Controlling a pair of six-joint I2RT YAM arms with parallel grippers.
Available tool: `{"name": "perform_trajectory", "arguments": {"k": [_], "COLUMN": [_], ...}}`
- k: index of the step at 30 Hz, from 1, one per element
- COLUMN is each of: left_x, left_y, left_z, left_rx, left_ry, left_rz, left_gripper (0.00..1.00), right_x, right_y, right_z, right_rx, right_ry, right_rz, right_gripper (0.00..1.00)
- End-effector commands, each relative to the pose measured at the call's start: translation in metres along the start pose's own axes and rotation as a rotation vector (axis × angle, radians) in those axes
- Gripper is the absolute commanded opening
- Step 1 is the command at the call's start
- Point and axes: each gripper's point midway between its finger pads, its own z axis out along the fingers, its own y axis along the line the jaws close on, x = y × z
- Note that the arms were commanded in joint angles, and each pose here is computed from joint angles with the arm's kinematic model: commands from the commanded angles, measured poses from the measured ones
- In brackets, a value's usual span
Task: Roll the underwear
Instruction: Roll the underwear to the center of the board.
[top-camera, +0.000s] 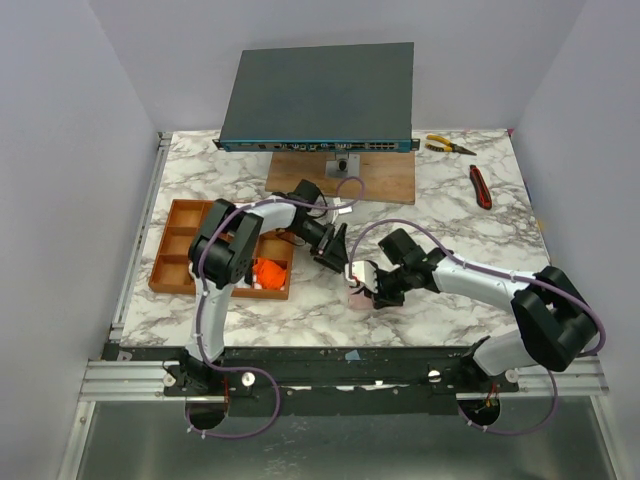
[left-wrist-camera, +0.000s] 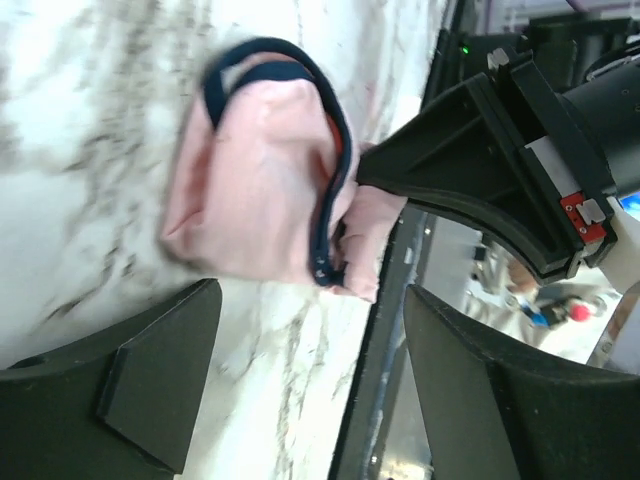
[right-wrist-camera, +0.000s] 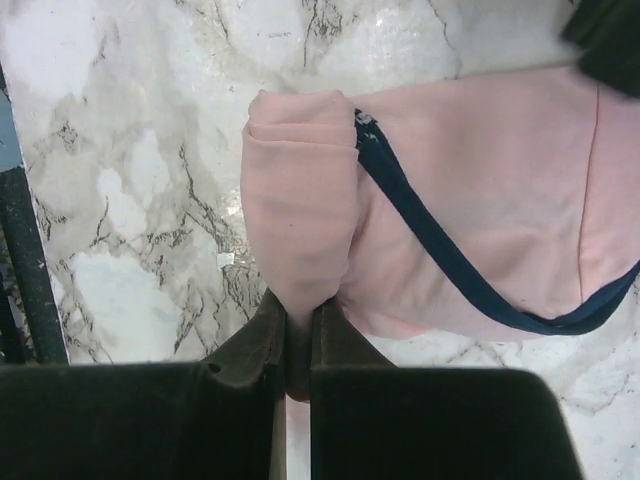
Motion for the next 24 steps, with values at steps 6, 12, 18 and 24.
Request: {"name": "perform_trajectory", "arguments": {"k": [6, 12, 18, 24], "left_x": [-0.021, -0.014, 0.003, 0.022], "left_y": [-0.010, -0.034, -0.039, -0.052], "left_z": [-0.051, -0.074, -0.089, -0.079], "left_rx": [-0.157, -0.256, -0.416, -0.518], "left_ry": [-0.169, -0.240, -0.265, -0.248], "left_rz": [0.144, 0.321, 0.504, 0.701], "left_gripper": [0.79, 0.79, 0.78, 0.78], "right_x": [0.009, 0.006, 0.004, 0.006], "right_y": [0.022, 0.026, 0.024, 0.025], "right_z": [0.002, 0.006, 0.013, 0.015], "right_rx": [-0.110, -0.205, -0.308, -0.410], "right_ry": [0.028, 0.022, 0.003, -0.013], "right_rz": [0.094, 0.165, 0.258, 0.353], "right_gripper": [0.01, 0.01, 0.01, 0.01]}}
